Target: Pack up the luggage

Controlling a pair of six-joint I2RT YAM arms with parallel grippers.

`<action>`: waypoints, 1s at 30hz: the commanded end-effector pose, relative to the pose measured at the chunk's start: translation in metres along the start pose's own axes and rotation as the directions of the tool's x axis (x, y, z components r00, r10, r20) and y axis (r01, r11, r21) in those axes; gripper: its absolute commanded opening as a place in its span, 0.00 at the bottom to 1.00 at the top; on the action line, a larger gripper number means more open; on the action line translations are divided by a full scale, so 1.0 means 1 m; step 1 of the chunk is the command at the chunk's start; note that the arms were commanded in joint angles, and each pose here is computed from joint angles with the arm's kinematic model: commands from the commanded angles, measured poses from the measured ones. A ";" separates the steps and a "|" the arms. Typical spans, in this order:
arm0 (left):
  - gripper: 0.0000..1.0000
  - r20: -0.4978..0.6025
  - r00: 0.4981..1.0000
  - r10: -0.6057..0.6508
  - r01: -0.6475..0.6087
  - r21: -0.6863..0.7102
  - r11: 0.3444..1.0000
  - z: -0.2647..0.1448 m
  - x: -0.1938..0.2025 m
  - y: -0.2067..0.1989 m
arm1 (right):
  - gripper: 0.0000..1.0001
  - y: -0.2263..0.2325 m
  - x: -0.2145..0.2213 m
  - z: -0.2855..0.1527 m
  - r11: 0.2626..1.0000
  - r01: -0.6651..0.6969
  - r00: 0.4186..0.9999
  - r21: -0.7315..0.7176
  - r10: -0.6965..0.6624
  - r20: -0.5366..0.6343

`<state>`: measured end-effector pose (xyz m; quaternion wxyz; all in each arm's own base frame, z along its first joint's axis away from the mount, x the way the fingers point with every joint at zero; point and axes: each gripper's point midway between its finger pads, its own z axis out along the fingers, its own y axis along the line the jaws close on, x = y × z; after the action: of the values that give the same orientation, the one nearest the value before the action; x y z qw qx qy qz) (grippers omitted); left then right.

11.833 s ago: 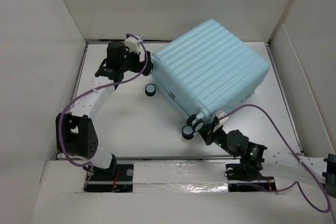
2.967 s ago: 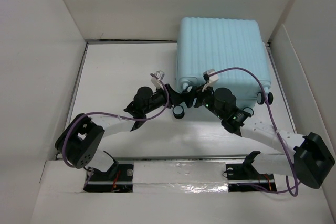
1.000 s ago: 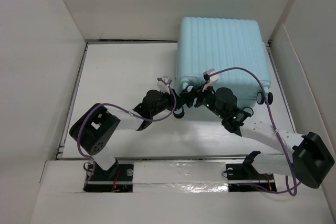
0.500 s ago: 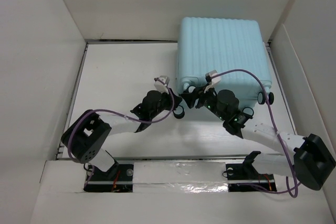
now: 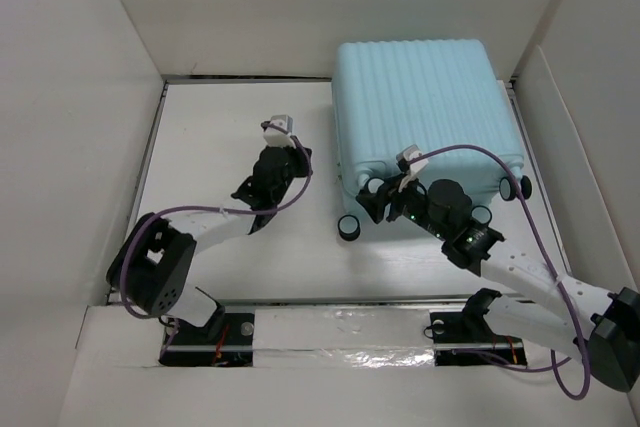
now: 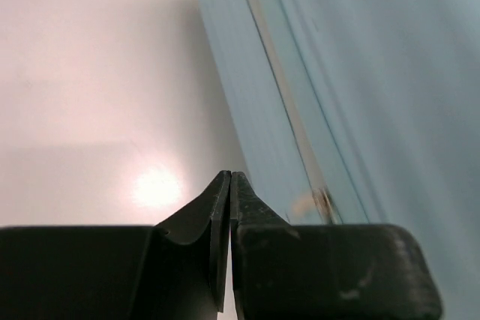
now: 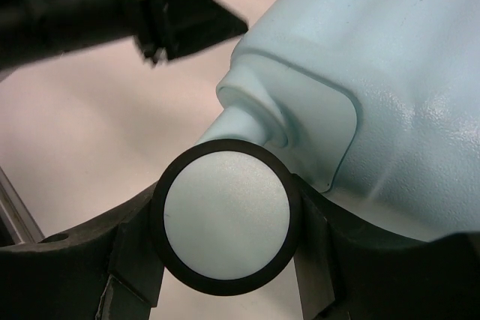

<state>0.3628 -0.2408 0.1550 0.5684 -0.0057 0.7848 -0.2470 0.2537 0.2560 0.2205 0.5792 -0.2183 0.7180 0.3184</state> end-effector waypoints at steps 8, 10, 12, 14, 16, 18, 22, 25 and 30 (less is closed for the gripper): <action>0.00 0.133 0.991 -0.016 0.015 0.005 1.000 0.036 -0.050 0.005 | 0.00 0.051 -0.017 -0.011 0.972 0.059 0.998 -0.225 -0.052 0.035; 0.00 0.114 0.993 -0.018 0.005 0.109 0.994 0.020 -0.039 -0.008 | 0.00 0.049 -0.017 -0.009 0.975 0.057 0.998 -0.217 -0.050 0.036; 0.00 0.088 0.996 -0.012 -0.010 0.251 0.968 0.002 -0.032 -0.030 | 0.00 0.048 -0.020 -0.009 0.977 0.059 0.998 -0.207 -0.052 0.041; 0.06 0.020 1.000 -0.005 -0.002 0.331 0.944 -0.014 -0.006 -0.035 | 0.00 0.044 -0.024 -0.009 0.981 0.059 0.997 -0.183 -0.049 0.055; 0.19 -0.035 0.999 -0.003 0.016 0.390 0.921 -0.030 0.016 -0.037 | 0.00 0.043 -0.027 -0.011 0.983 0.062 0.997 -0.170 -0.052 0.064; 0.31 -0.065 0.998 0.012 0.020 0.474 0.880 -0.042 0.027 -0.048 | 0.00 0.034 -0.027 -0.011 0.987 0.060 0.997 -0.149 -0.052 0.061; 0.35 -0.093 0.992 0.080 -0.018 0.535 0.845 -0.049 0.046 -0.059 | 0.00 0.030 -0.022 -0.009 0.987 0.055 0.998 -0.150 -0.048 0.051; 0.35 -0.087 0.992 0.096 -0.032 0.552 0.833 -0.047 0.047 -0.065 | 0.00 0.030 -0.021 -0.009 0.986 0.055 0.998 -0.155 -0.048 0.051; 0.39 -0.065 0.991 0.117 -0.067 0.518 0.853 -0.028 0.041 -0.062 | 0.00 0.031 -0.019 -0.010 0.986 0.053 0.998 -0.161 -0.046 0.048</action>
<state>0.2897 -0.2862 0.1249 0.4860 0.1741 0.7470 -0.4189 0.2455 0.2547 0.2190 0.5719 -0.2449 0.7152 0.3185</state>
